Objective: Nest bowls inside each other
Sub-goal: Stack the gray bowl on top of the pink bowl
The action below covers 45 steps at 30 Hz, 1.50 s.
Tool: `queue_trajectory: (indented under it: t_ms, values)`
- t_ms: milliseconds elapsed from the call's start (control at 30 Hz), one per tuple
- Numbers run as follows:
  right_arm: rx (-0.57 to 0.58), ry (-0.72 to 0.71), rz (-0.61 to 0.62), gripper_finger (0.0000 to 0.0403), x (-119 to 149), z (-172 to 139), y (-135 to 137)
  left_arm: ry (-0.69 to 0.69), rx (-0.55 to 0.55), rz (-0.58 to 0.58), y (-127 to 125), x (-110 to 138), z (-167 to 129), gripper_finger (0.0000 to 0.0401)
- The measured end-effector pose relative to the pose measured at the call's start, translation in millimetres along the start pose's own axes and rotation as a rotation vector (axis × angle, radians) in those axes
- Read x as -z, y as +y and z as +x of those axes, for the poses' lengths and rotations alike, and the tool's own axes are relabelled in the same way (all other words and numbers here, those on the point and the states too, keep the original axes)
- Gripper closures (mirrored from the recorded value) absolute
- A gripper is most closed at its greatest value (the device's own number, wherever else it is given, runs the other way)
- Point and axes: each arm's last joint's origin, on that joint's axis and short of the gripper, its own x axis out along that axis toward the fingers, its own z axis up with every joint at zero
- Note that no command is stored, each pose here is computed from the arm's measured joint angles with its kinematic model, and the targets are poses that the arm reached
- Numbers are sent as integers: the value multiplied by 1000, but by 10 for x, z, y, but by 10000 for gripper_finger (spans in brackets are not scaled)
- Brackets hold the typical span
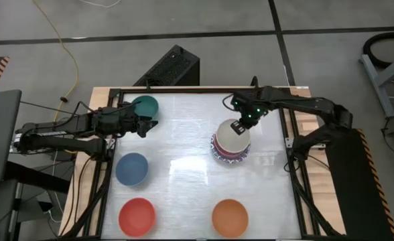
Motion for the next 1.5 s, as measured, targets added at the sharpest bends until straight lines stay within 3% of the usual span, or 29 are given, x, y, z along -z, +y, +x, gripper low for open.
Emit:
queue_trajectory:
  t_ms: [433,800,1500]
  values:
    - [18,99,-92,396,-122,302,35,0,-1,-7,0,0,0,138]
    - [38,74,-153,388,-222,402,17,0,0,-12,0,0,0,138]
    - [-36,55,-201,279,-260,336,67,-50,-51,-14,16,-13,-1,138]
